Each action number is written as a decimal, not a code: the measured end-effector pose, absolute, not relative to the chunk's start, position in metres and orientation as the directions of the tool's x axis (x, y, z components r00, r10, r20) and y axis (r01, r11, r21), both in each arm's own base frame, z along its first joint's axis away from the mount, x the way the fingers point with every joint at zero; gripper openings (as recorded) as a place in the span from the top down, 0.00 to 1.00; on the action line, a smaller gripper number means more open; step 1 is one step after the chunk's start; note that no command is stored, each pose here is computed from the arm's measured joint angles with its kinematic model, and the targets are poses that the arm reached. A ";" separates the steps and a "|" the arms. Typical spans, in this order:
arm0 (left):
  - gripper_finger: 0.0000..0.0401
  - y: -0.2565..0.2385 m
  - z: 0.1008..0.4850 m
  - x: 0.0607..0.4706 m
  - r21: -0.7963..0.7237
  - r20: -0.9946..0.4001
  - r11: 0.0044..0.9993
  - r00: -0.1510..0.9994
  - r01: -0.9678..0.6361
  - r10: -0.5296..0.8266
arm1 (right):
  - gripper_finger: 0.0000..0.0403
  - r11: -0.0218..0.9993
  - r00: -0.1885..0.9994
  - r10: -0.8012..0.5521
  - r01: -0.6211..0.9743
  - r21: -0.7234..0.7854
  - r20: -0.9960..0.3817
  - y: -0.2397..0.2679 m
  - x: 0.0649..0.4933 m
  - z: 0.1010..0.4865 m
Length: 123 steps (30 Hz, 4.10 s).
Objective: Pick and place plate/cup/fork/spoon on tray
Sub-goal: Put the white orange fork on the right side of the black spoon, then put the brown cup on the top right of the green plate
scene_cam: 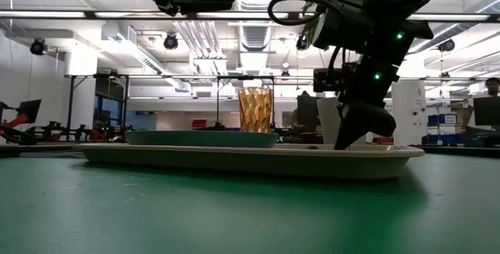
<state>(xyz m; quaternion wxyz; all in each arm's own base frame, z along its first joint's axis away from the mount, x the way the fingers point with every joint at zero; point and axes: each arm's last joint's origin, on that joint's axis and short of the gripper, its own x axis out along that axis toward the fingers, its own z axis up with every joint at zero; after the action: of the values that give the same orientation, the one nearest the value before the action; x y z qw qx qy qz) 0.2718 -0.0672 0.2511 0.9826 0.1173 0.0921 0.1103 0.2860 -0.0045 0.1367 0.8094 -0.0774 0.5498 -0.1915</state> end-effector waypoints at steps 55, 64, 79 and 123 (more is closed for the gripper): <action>0.45 -0.063 0.263 0.265 0.293 -0.107 0.917 0.944 -0.269 0.311 | 0.98 0.984 0.689 -0.103 0.175 0.026 -0.718 0.024 0.329 0.230; 0.45 -0.054 0.283 0.233 0.278 -0.016 0.889 0.924 -0.363 0.382 | 0.98 0.965 0.619 -0.257 0.212 -0.157 -0.742 -0.016 0.375 0.288; 0.45 -0.047 0.275 0.209 0.241 -0.002 0.898 0.925 -0.367 0.379 | 0.98 0.910 0.461 -0.413 0.250 -0.331 -0.786 -0.138 0.428 0.311; 0.45 -0.047 0.275 0.209 0.244 -0.005 0.898 0.925 -0.367 0.380 | 0.98 0.951 0.305 -0.292 -0.012 -0.310 -0.906 -0.177 0.426 0.296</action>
<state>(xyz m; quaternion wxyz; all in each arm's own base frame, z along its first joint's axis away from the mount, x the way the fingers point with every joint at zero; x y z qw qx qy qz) 0.2092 -0.0474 0.2745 0.9737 0.1202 0.0261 0.1918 0.4260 -0.1767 0.2959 0.7972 -0.1304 0.5829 -0.0877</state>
